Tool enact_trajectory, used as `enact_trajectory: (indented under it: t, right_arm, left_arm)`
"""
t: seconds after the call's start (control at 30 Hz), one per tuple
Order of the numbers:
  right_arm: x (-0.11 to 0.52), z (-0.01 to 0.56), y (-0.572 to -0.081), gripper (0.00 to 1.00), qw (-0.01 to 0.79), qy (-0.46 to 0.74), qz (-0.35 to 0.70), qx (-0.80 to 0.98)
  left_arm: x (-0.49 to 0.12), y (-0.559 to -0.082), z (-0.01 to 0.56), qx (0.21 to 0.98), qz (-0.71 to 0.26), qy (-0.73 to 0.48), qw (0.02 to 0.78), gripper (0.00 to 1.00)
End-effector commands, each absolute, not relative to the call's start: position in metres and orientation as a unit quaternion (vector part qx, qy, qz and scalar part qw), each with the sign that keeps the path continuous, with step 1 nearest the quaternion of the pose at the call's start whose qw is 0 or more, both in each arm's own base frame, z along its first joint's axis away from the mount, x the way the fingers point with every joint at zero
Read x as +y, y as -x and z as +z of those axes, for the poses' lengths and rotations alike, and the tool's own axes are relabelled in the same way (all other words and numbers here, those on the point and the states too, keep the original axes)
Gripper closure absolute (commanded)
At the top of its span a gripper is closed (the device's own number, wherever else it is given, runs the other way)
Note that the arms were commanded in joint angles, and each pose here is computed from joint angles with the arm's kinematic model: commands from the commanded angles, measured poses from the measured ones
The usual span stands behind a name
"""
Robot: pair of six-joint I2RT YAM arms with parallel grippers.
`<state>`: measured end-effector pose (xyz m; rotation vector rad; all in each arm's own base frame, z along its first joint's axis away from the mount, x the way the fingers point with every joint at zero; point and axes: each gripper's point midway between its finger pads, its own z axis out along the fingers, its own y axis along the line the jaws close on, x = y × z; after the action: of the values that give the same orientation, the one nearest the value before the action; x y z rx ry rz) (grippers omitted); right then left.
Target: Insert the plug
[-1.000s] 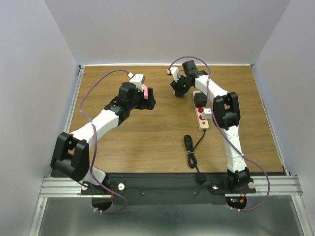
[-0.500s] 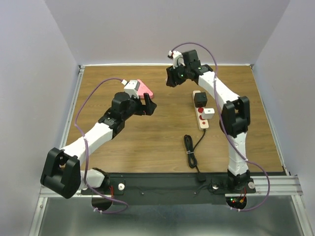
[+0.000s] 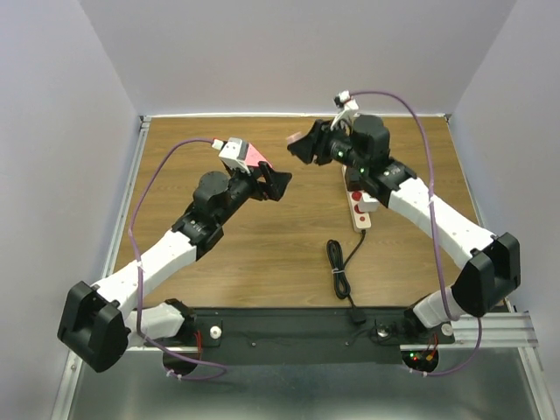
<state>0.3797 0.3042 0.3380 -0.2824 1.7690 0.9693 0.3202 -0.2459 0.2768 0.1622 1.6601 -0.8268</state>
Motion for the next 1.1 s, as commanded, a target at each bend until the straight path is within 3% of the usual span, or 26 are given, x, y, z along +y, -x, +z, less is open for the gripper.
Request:
enact_trajectory:
  t: [0.0,0.5,0.7,0.77,0.8,0.9,1.03,1.07]
  right_arm:
    - [0.313,0.362,-0.366,1.00,0.549,0.053,0.457,0.698]
    - [0.323,0.360,-0.333,0.99,0.518,0.026,0.515,0.683]
    - [0.328,0.346,-0.327,1.00,0.498,0.026,0.519,0.694]
    - [0.329,0.342,-0.326,1.00,0.493,0.027,0.519,0.697]
    - [0.329,0.341,-0.325,1.00,0.491,0.027,0.520,0.699]
    - [0.330,0.335,-0.321,0.99,0.484,0.030,0.521,0.702]
    - [0.333,0.323,-0.318,1.00,0.469,0.032,0.523,0.711]
    - [0.333,0.316,-0.317,1.00,0.464,0.032,0.521,0.716]
  left_arm:
    - [-0.261,-0.313,0.331,0.653,-0.402,-0.053,0.640,0.01]
    - [-0.281,-0.320,0.335,0.653,-0.397,-0.037,0.644,0.02]
    - [-0.280,-0.323,0.345,0.641,-0.400,-0.028,0.655,0.09]
    - [-0.283,-0.324,0.344,0.641,-0.401,-0.032,0.654,0.16]
    - [-0.285,-0.325,0.346,0.639,-0.402,-0.033,0.655,0.27]
    - [-0.289,-0.327,0.343,0.642,-0.403,-0.038,0.651,0.49]
    - [-0.292,-0.326,0.343,0.639,-0.409,-0.044,0.650,0.70]
    - [-0.293,-0.326,0.343,0.637,-0.410,-0.048,0.650,0.83]
